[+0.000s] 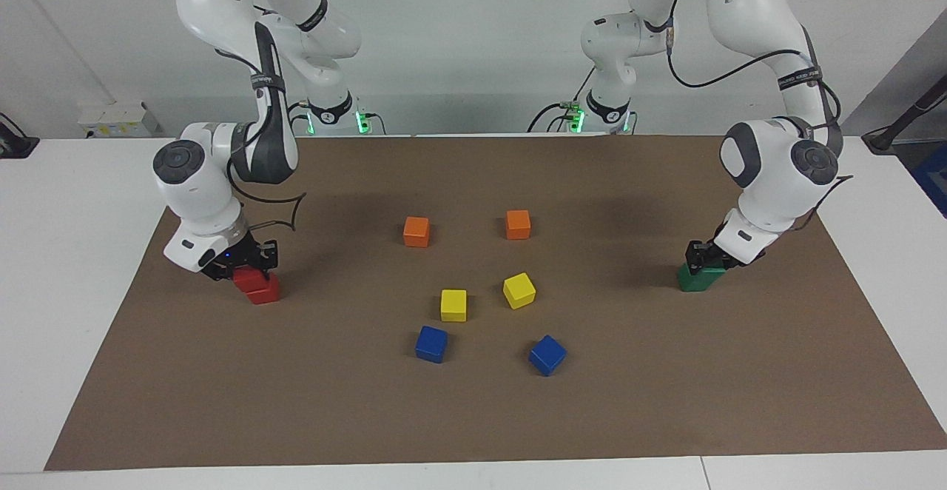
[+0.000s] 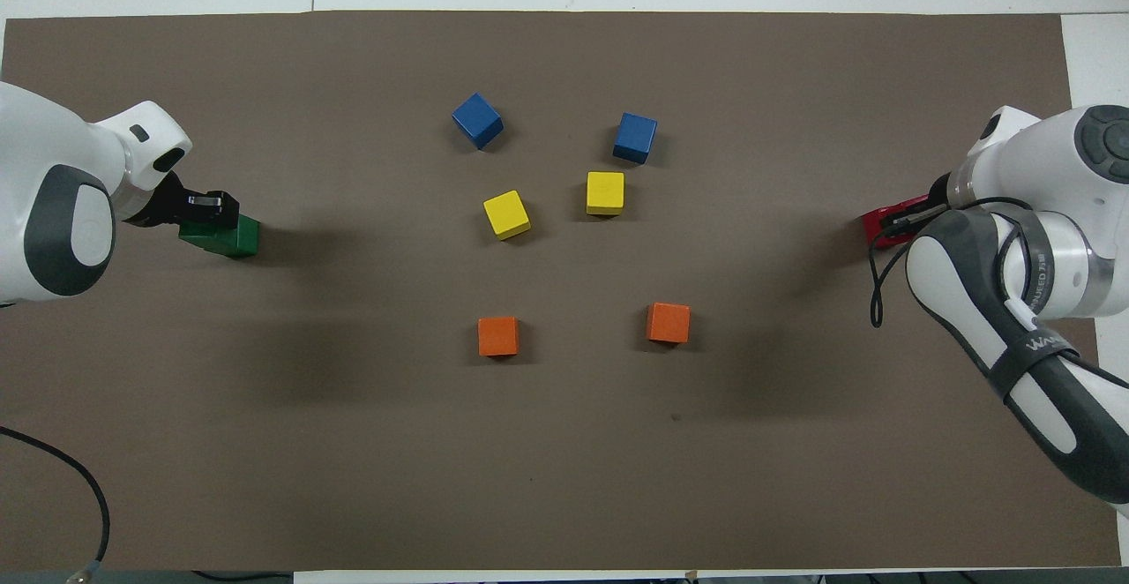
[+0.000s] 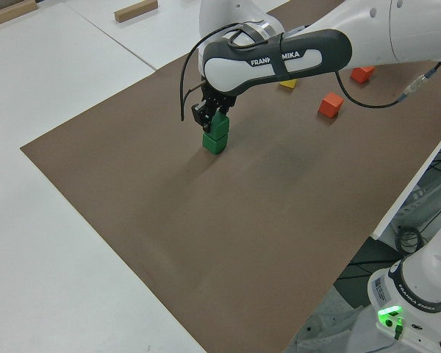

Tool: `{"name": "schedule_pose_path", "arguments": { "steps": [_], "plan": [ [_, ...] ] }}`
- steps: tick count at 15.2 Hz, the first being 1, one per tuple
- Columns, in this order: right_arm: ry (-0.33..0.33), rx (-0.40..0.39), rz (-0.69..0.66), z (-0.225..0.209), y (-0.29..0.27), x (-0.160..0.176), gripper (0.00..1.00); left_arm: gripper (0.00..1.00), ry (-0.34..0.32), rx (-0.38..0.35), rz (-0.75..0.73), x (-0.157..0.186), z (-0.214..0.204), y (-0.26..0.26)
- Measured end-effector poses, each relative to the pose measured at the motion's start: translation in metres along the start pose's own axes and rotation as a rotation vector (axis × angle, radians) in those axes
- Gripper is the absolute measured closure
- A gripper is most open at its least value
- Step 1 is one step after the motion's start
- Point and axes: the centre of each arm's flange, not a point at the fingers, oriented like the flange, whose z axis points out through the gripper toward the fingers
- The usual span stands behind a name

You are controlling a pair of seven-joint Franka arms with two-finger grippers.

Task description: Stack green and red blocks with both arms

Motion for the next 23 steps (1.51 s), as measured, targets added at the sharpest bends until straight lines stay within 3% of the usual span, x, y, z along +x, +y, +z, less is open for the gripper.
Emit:
{"name": "schedule_pose_path", "arguments": {
  "steps": [5,9,10,14,18,23],
  "plan": [
    [-0.001,0.001,0.013,0.003,-0.002,-0.001,0.46,0.41,-0.001,0.000,-0.002,-0.002,0.000,-0.003],
    [0.016,-0.003,0.018,0.004,-0.001,-0.001,0.46,0.03,-0.006,-0.001,-0.002,-0.004,0.004,-0.003],
    [0.017,-0.002,0.022,0.004,-0.001,-0.001,0.46,0.00,-0.006,-0.001,-0.002,-0.004,0.004,-0.003],
    [0.016,0.000,0.048,0.004,-0.001,-0.002,0.41,0.00,0.009,0.003,-0.004,-0.005,-0.011,-0.004],
    [0.017,0.018,0.066,0.006,-0.001,-0.003,0.02,0.00,0.005,0.013,-0.006,-0.019,-0.075,-0.002],
    [0.025,0.016,0.067,0.000,0.000,-0.001,0.00,0.00,-0.011,0.027,-0.004,-0.061,-0.159,0.008]
  ]
}}
